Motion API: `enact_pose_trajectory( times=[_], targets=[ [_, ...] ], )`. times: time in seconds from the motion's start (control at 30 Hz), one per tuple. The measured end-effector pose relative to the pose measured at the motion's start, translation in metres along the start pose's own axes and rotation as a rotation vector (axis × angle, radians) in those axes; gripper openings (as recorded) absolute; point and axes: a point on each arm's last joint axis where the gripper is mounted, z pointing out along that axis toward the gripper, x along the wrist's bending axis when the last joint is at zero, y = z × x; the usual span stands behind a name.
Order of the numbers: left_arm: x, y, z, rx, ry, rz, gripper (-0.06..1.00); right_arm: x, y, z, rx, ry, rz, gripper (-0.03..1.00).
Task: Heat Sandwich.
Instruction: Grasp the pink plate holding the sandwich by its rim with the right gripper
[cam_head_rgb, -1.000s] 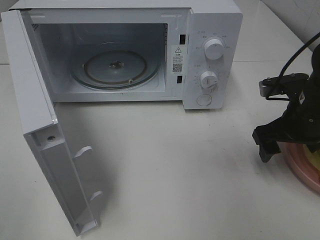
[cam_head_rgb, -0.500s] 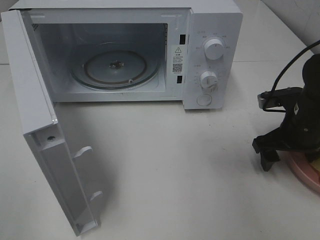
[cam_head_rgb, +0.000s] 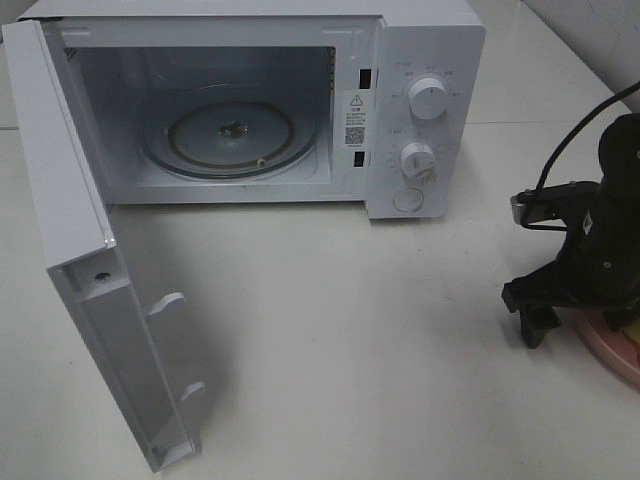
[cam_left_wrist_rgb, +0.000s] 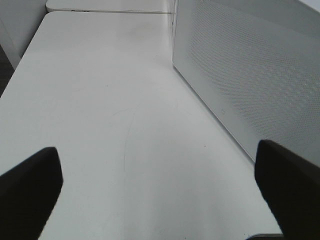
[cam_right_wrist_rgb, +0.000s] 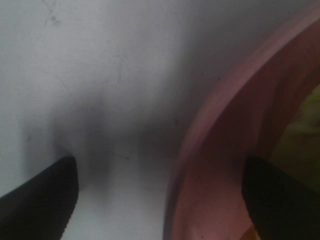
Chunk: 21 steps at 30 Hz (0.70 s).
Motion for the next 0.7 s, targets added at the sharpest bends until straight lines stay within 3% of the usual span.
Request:
enact_pose_trajectory(
  times=[0.23,0.43,0.47,0.53,0.57,0.6,0.63,0.7],
  targets=[
    [0.0000,0.0000,0.0000,0.000,0.000,0.000,0.99,0.0001,0.0000,0.0000,0.000,0.001,-0.015,0.81],
    [0.0000,0.0000,0.0000,0.000,0.000,0.000,0.99,-0.0001,-0.0009,0.0000,0.010,-0.001,-0.015,0.64],
    [0.0000,0.0000,0.0000,0.000,0.000,0.000,0.99,-0.0001,-0.0010,0.0006,0.013,-0.002,-0.016,0.60],
    [0.0000,0.0000,0.0000,0.000,0.000,0.000,0.99,-0.0013,-0.0010,0.0009,0.013,-0.013,-0.025,0.41],
    [0.0000,0.0000,0.0000,0.000,0.000,0.000,0.99,-0.0013,-0.0010,0.0009,0.013,-0.013,-0.025,0.41],
    [0.0000,0.0000,0.0000,0.000,0.000,0.000,0.99,-0.0020,-0.0009,0.0009,0.012,-0.017,-0.025,0.35],
    [0.0000,0.0000,0.0000,0.000,0.000,0.000,0.99,-0.0023,-0.0010,0.0008,0.015,-0.017,-0.005,0.20],
    [0.0000,0.0000,0.0000,0.000,0.000,0.000,0.99,-0.0018,-0.0006,-0.0011,0.016,-0.019,-0.005,0.15]
  ],
)
